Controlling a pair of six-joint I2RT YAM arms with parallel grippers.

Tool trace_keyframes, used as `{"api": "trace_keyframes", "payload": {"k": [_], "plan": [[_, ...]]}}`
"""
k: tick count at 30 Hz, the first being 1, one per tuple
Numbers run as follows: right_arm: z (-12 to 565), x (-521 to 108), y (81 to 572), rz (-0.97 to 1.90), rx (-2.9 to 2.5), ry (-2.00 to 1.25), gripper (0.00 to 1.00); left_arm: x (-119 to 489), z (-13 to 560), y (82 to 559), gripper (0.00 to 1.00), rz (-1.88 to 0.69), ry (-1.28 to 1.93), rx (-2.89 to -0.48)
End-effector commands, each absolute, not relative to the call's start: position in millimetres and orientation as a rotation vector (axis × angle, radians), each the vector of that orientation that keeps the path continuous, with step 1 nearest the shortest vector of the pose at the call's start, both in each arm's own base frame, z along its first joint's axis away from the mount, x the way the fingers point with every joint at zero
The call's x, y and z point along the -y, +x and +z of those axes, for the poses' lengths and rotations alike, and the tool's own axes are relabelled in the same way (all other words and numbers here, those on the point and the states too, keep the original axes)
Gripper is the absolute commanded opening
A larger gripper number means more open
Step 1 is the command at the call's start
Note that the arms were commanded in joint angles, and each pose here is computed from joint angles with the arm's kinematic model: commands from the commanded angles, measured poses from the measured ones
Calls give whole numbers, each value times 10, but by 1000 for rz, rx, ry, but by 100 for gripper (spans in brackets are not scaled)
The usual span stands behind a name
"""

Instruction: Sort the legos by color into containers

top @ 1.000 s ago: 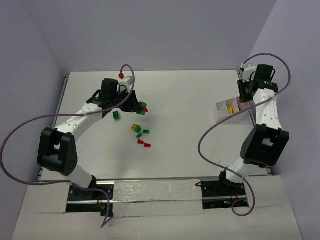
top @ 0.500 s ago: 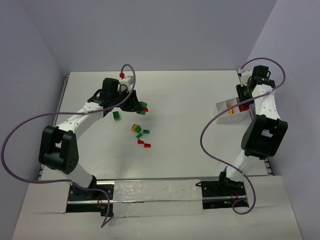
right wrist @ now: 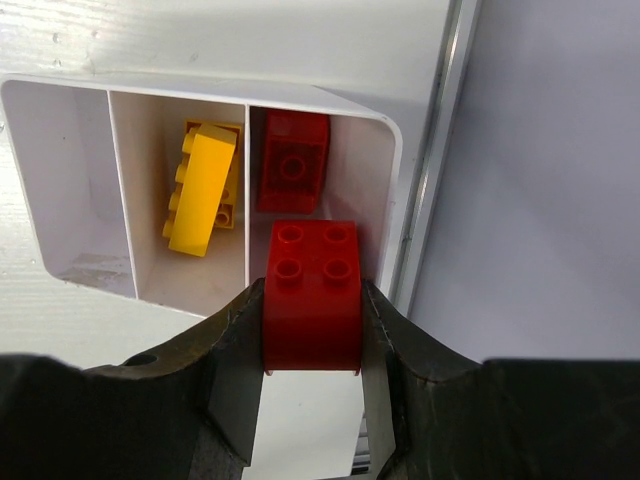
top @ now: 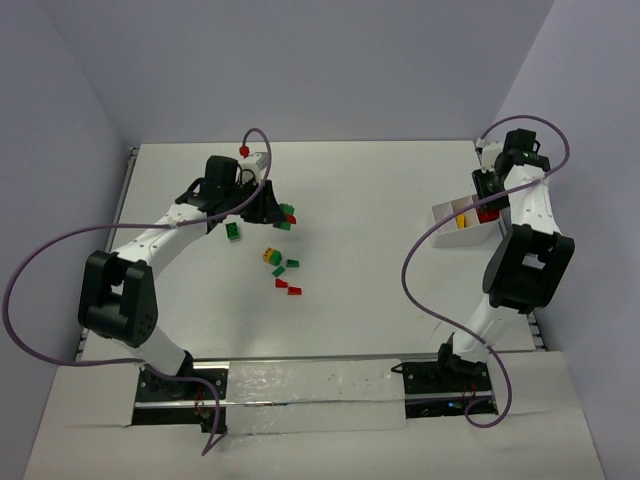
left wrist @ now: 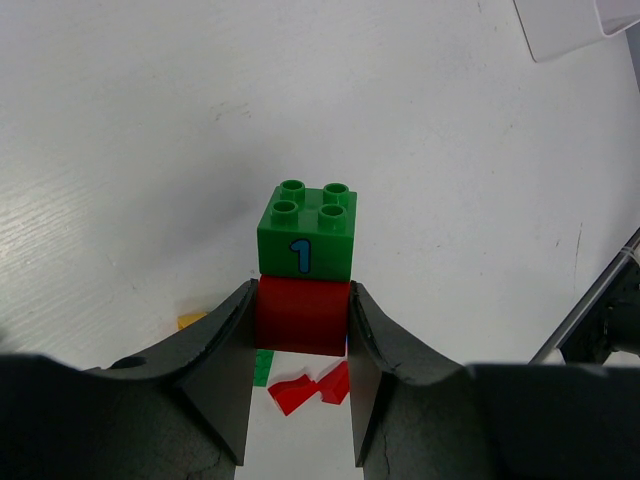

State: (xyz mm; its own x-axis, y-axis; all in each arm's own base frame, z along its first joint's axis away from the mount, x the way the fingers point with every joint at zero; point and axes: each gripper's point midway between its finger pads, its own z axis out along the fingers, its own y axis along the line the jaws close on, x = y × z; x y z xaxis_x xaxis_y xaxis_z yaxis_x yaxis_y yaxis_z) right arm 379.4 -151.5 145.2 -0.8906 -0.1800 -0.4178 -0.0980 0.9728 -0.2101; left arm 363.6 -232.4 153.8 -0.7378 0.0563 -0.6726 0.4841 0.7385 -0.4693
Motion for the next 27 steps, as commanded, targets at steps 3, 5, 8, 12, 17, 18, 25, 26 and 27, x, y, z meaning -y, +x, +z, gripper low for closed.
{"api": "trace_keyframes", "payload": {"k": [3, 5, 8, 12, 17, 18, 25, 26, 27], "plan": [[1583, 1587, 3844, -307, -2660, -204, 48, 2400, 1737, 3712, 0, -885, 427, -2233], [1590, 1582, 3852, -308, -2657, -204, 49, 2405, 1735, 3719, 0, -887, 427, -2235], [1577, 1576, 3850, -304, -2662, -204, 54, 2410, 1733, 3725, 0, -889, 427, -2237], [1578, 1574, 3850, -304, -2662, -205, 56, 2412, 1731, 3727, 0, -890, 428, -2238], [1706, 1494, 3874, -265, -2623, -204, 55, 2419, 1767, 3715, 0, -898, 434, -2217], [1783, 1435, 3894, -236, -2601, -208, 54, 2431, 1796, 3705, 0, -910, 439, -2206], [2738, 781, 4109, 32, -2318, -258, 56, 2570, 2124, 3545, 0, -1064, 497, -2096], [2788, 642, 4122, 106, -2293, -269, 56, 2593, 2187, 3518, 0, -1090, 513, -2072], [2998, 399, 4132, 214, -2216, -297, 58, 2626, 2258, 3453, 0, -1145, 518, -2047]]}}
